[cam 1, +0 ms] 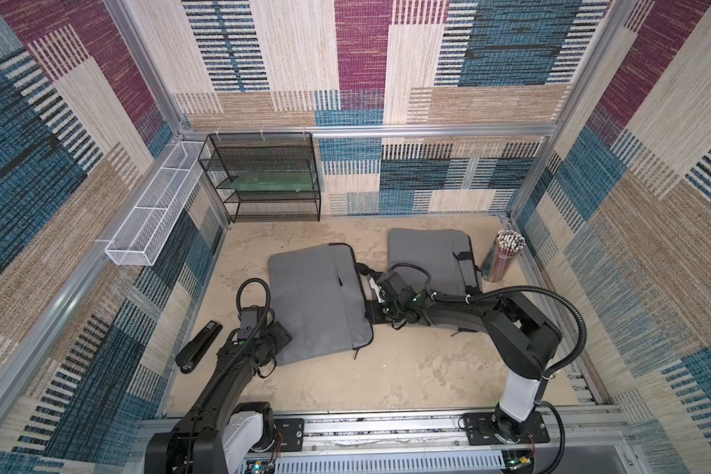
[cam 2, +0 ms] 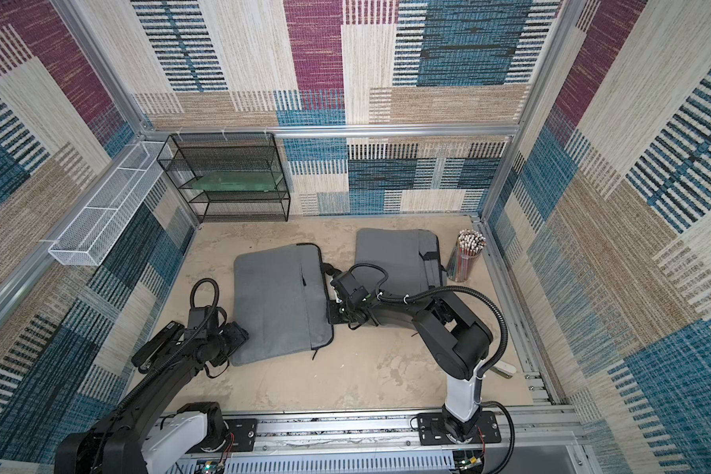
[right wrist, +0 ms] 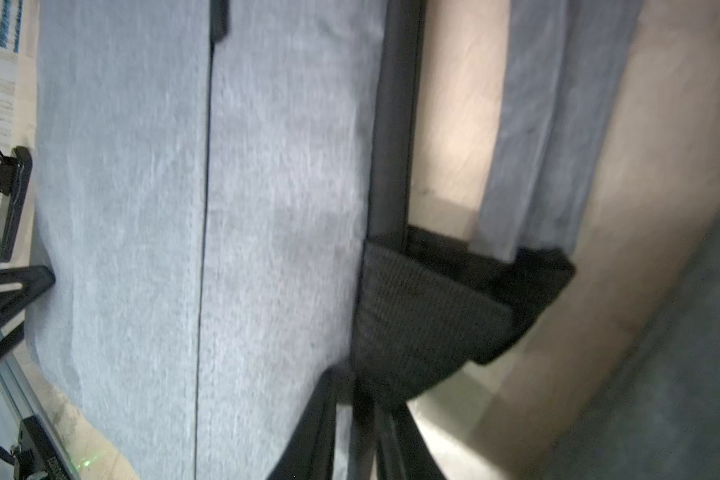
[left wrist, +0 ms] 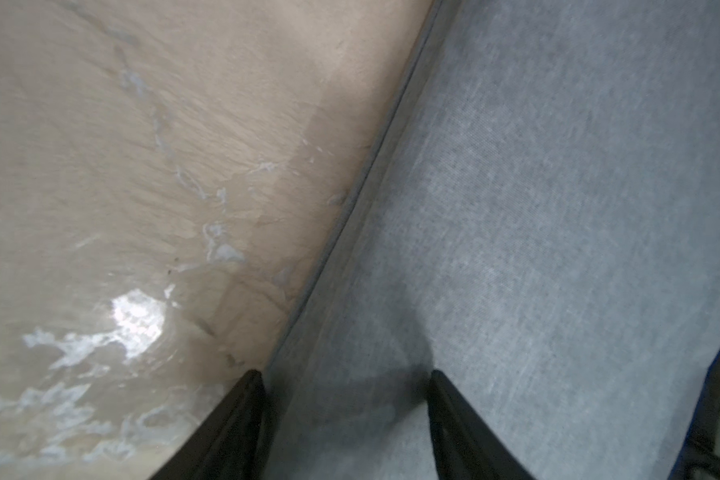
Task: Open the zippered laptop bag and take out the laptop
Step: Adjust the zippered laptop bag at the center of the board.
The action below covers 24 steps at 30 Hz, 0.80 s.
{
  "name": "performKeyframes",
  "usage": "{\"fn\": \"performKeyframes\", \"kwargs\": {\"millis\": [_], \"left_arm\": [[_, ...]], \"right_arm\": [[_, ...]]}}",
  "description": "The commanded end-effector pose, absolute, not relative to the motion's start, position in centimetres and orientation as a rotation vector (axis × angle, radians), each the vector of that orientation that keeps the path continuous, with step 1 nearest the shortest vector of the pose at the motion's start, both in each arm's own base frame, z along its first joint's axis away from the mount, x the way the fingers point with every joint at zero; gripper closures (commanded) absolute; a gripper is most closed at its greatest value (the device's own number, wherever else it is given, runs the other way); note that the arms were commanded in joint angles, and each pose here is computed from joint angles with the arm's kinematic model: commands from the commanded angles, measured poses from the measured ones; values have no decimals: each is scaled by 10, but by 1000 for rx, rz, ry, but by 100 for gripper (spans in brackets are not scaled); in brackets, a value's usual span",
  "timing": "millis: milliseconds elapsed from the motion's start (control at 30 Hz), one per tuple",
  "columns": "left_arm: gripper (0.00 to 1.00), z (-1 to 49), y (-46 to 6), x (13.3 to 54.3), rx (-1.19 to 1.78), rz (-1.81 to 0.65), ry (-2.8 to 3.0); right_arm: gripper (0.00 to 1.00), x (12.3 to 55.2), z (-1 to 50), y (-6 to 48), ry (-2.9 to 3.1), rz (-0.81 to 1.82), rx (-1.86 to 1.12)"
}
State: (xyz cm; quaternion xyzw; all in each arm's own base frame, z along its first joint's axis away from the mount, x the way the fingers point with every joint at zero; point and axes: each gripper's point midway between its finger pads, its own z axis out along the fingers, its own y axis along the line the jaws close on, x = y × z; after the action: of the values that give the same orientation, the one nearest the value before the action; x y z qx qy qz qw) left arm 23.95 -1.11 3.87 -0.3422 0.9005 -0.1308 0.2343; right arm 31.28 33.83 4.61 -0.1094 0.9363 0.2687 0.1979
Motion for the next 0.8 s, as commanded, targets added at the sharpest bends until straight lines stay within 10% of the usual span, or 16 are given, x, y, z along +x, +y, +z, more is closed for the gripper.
{"fn": "performKeyframes", "kwargs": {"millis": [0, 333, 767], "left_arm": [[36, 37, -18, 240, -962, -405, 2467], [59, 34, -34, 236, -981, -466, 2470], [71, 37, -32, 233, -1008, -471, 2419]], "right_arm": [[77, 318, 52, 348, 2593, 778, -347], [54, 288, 85, 321, 2624, 564, -300], [58, 225, 50, 333, 2793, 618, -280]]}}
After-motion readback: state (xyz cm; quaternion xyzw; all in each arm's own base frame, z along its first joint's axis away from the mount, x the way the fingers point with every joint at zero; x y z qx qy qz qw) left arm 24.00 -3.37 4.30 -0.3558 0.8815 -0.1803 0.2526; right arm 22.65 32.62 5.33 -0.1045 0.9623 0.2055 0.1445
